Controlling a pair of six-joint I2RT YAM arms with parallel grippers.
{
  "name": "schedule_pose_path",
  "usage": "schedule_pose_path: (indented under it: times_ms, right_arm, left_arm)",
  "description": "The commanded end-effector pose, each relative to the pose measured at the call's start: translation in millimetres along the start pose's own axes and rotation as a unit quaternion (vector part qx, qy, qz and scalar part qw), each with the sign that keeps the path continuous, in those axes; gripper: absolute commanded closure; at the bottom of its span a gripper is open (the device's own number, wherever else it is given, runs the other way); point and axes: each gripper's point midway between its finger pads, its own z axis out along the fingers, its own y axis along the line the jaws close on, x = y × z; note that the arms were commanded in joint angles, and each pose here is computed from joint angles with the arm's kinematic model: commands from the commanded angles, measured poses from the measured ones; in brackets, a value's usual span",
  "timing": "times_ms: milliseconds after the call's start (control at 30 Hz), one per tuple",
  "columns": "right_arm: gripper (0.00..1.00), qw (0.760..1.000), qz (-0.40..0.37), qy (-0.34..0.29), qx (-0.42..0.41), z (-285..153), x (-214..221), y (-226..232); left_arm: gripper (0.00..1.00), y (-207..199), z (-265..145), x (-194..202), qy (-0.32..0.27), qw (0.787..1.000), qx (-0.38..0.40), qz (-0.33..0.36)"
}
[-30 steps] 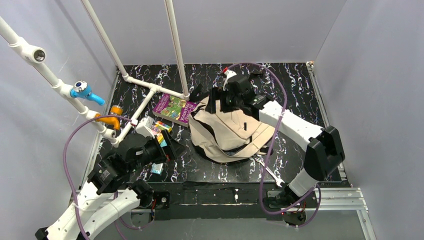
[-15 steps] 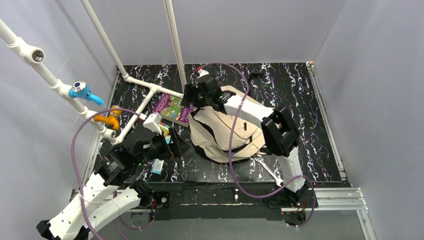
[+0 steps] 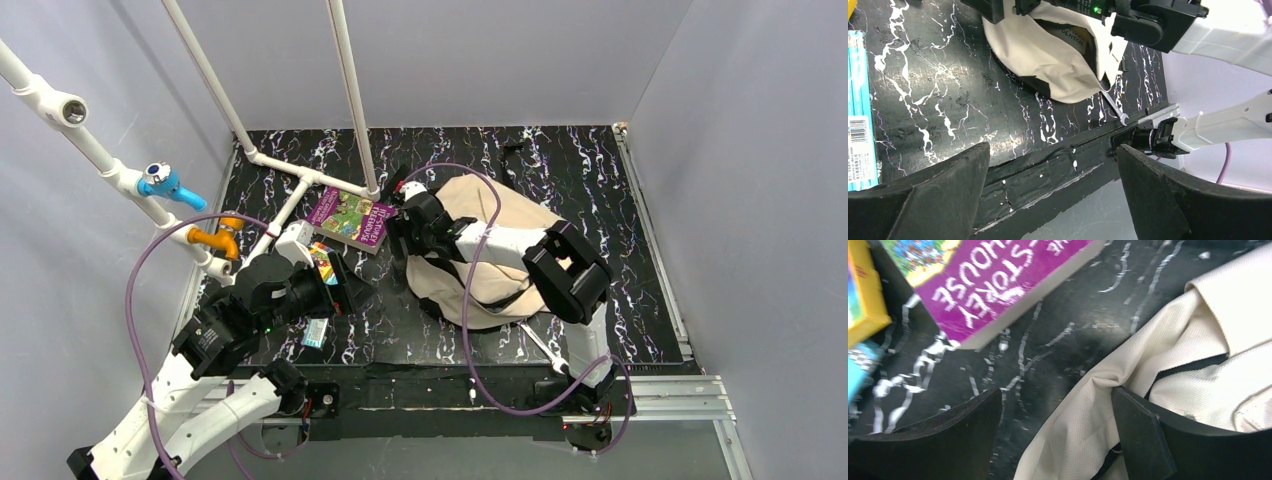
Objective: Pack the student bag
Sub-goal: Adjust the student bag at the center of the board, then pick up the book from the center of the board.
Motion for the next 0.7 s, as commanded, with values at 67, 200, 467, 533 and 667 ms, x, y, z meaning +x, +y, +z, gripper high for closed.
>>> schedule_pose_path:
  times_ms: [67,200,467,533,667]
  right_arm:
    - [0.1,0.981,-0.182,0.018,0.058,-17.1,-11.4,-31.8]
    - [0.09,0.968,-0.25,-0.02,0.03,-19.0,-36.0,11.3]
    - [0.07,0.929,-0.358,-0.09,0.005,6.2,-55.7,68.0]
    - [0.07,0.921,-0.378,-0.094,0.013,21.1,-57.4,69.0]
    - [0.08,0.911,-0.403,-0.075,0.043,56.6,-55.6,63.6]
  left_arm:
    - [0.02,-2.5,-5.2,-6.2,-0.005,1.0,-0.002,0.007]
    - [0.02,-7.0,-13.0,-10.4,-0.013,1.0,0.006,0.004]
    - [0.02,-0.2,-22.4,-8.6,-0.015,1.0,-0.006,-0.002]
    - [0.02,1.0,-24.1,-9.4,-0.02,1.0,-0.009,-0.007]
    - [0.02,6.2,-23.2,-6.2,-0.02,0.999,-0.018,-0.024]
